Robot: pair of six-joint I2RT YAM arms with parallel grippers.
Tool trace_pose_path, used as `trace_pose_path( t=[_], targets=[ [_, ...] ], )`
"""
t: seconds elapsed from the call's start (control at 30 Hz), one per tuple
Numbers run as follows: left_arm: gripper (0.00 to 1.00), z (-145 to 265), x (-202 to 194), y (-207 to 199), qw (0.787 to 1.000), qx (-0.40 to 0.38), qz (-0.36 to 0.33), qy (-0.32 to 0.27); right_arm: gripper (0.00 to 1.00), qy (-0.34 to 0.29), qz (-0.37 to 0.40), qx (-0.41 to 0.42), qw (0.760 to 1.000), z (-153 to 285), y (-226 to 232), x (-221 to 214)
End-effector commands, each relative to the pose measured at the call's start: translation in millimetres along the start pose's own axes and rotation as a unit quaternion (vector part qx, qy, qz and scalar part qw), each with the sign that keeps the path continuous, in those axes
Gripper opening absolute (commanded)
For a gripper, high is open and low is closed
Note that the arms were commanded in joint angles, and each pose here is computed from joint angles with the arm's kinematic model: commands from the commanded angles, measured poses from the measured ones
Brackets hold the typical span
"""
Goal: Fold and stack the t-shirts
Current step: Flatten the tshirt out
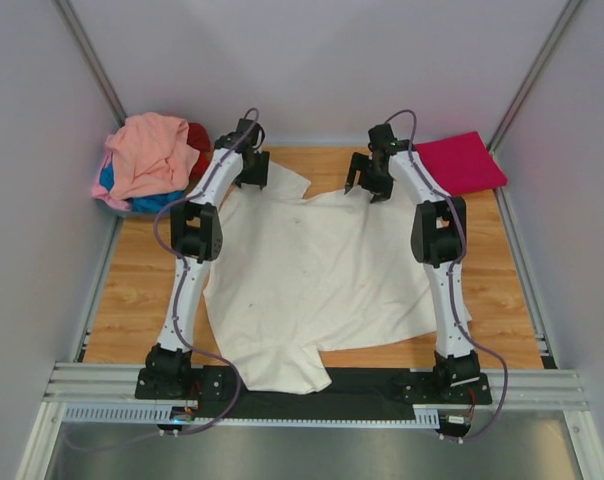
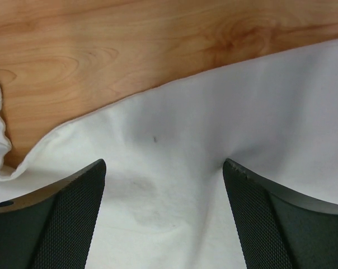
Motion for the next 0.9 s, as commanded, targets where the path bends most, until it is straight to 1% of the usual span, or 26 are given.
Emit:
trace_pose_path(
  t=[0.0, 0.03, 0.07, 0.13, 0.17, 0.27, 0.33, 0.37, 0.4, 0.43, 0.47, 0.5, 0.53, 0.57, 0.6, 0.63, 0.67, 0.7, 0.73, 0.8, 0.83, 0.87],
  targets=[
    [0.75, 11.2, 37.9, 27.5, 0.999, -0.015, 0.025, -0.044, 0.88, 0.018, -0.028, 0.022, 0.999, -21.4, 3.1, 0.1],
    [0.75, 14.1, 42.3, 28.9, 0.998, -0.023, 0.026, -0.048, 0.88, 0.015, -0.028, 0.026, 0.999, -22.5, 4.2, 2.4],
    [0.75, 14.6, 50.4, 28.4, 0.997, -0.033, 0.027, -0.062, 0.89, 0.012, -0.044, 0.029, 0.999, -23.6, 4.1, 5.2],
    [0.8, 20.0, 63.0, 26.0, 0.995, -0.043, 0.018, -0.086, 0.89, 0.007, -0.06, 0.029, 0.998, -26.5, 1.9, 8.0],
    [0.84, 21.1, 73.3, 22.7, 0.993, -0.051, 0.017, -0.109, 0.89, 0.005, -0.069, 0.028, 0.997, -28.5, 0.2, 8.3],
    [0.87, 20.1, 90.2, 14.1, 0.987, -0.074, 0.015, -0.144, 0.91, -0.001, -0.092, 0.023, 0.995, -32.3, -2.7, 10.4],
    [0.88, 18.1, 94.1, 7.4, 0.984, -0.092, 0.012, -0.153, 0.92, -0.001, -0.099, 0.011, 0.995, -30.2, -6.2, 10.0],
    [0.86, 20.7, 94.4, 2.3, 0.983, -0.098, 0.008, -0.154, 0.92, -0.009, -0.095, -0.001, 0.995, -23.6, -9.7, 13.2],
    [0.84, 39.0, 101.1, -5.0, 0.98, -0.109, 0.002, -0.166, 0.92, -0.013, -0.09, -0.005, 0.996, -19.6, -10.1, 13.5],
    [0.83, 43.9, 96.4, -8.7, 0.981, -0.112, -0.005, -0.16, 0.92, -0.009, -0.078, -0.012, 0.997, -17.7, -12.7, 7.9],
    [0.82, 57.0, 100.7, -13.5, 0.978, -0.114, -0.014, -0.174, 0.92, -0.03, -0.068, -0.014, 0.997, 0.1, -10.0, 15.2],
    [0.82, 101.1, 112.5, -27.2, 0.971, -0.116, -0.022, -0.209, 0.92, -0.047, -0.059, -0.01, 0.997, 9.2, -6.5, 21.2],
    [0.82, 104.8, 103.3, -25.5, 0.974, -0.101, -0.026, -0.203, 0.92, -0.055, -0.044, -0.008, 0.998, 17.6, -5.0, 23.0],
    [0.84, 122.7, 107.9, -29.7, 0.969, -0.105, -0.028, -0.222, 0.92, -0.058, -0.035, -0.008, 0.998, 23.3, -2.1, 22.0],
    [0.86, 163.5, 116.0, -35.6, 0.96, -0.117, -0.026, -0.251, 0.93, -0.073, -0.026, -0.002, 0.997, 41.0, 2.1, 29.0],
    [0.87, 167.7, 109.4, -35.1, 0.962, -0.116, -0.025, -0.246, 0.93, -0.078, -0.019, 0.006, 0.997, 48.8, 6.8, 31.1],
    [0.96, 176.8, 106.2, -34.7, 0.963, -0.116, -0.021, -0.243, 0.93, -0.085, -0.008, 0.018, 0.996, 59.2, 12.1, 34.7],
    [1.0, 187.7, 103.0, -34.9, 0.963, -0.124, -0.005, -0.239, 0.93, -0.085, -0.003, 0.022, 0.996, 71.0, 16.2, 34.3],
    [0.99, 188.1, 97.8, -33.8, 0.966, -0.123, 0.002, -0.228, 0.93, -0.09, -0.001, 0.026, 0.996, 80.5, 17.8, 36.4],
    [0.98, 179.7, 79.3, -34.9, 0.974, -0.13, 0.018, -0.186, 0.93, -0.084, 0.005, 0.025, 0.996, 89.4, 17.3, 30.2],
    [0.95, 168.3, 62.6, -35.2, 0.979, -0.132, 0.036, -0.149, 0.93, -0.097, 0.009, 0.029, 0.995, 108.0, 20.7, 31.3],
    [0.87, 155.9, 51.6, -36.6, 0.982, -0.135, 0.044, -0.123, 0.93, -0.08, 0.012, 0.022, 0.996, 103.6, 15.5, 18.0]
  ],
)
Point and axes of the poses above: each gripper's point midway between its finger pads, its own z axis back along the fingers, its own y axis along the line the jaws close on, x = y × z, the point moved 3 cm from there along z, back along the fingers, and after that the axes turned 12 degrees about z, right-handed, at the moved point
